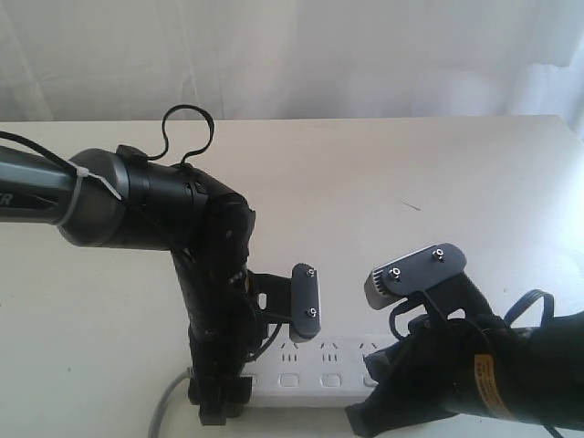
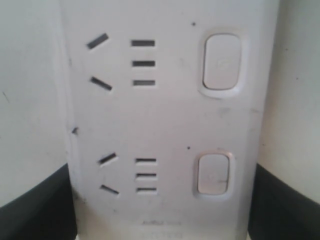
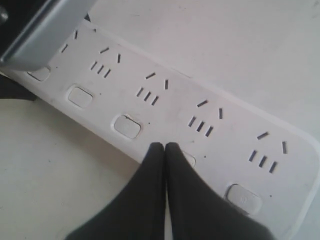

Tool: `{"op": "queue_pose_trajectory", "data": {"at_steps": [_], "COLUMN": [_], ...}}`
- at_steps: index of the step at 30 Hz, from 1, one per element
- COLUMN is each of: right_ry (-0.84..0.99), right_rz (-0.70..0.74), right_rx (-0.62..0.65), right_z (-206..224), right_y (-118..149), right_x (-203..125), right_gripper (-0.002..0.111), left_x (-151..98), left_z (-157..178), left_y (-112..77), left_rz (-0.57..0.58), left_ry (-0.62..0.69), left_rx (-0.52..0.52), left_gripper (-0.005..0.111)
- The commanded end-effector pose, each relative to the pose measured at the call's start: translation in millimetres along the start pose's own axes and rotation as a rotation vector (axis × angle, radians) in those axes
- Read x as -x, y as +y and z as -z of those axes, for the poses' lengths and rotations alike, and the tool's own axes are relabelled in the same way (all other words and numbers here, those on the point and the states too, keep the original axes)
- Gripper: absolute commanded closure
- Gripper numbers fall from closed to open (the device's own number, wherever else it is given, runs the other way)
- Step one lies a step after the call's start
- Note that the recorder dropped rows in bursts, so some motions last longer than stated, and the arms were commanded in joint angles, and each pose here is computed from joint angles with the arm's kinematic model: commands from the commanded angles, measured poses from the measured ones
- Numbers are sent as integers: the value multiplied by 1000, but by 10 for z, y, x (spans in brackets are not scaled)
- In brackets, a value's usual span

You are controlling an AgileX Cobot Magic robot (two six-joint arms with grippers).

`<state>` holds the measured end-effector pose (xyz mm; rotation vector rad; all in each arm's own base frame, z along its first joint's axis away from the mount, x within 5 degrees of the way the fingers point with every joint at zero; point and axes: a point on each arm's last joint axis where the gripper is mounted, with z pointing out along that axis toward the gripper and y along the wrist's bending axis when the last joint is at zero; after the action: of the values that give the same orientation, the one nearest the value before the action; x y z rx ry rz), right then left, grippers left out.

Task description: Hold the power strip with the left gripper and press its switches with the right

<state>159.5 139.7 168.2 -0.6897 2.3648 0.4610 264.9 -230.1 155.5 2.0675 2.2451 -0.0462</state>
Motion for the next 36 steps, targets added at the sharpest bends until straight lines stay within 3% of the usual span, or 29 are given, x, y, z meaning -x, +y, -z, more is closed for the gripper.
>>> {"op": "queue_pose_trajectory", "data": {"at_steps": [1,9,14,18,21,36], "right_ry": [19,-12,-23,-8,-26,53], "right_rz": [-2,-1,0,0,0,-3], "right_rx": [-6,-99,-106,-37,-90,-55], "right_z": [-32,-27,-24,-27,-24,-209], "right_y": [-9,-94,-97,-31,-79,-51], "right_x": [-29,0,30,38,54,37], "right_gripper": [108,108,108,108,108,108], "left_x": [-21,-72,-51,-32,-30,-30], "left_z": [9,18,14,10,10,8], "left_y": [31,102,77,41,39,8], "left_rz": [37,90,83,50,53,39], "left_ry": [18,68,51,33,31,31], "left_rx": [54,135,111,70,68,34], "left_gripper": [107,107,107,107,107,107]}}
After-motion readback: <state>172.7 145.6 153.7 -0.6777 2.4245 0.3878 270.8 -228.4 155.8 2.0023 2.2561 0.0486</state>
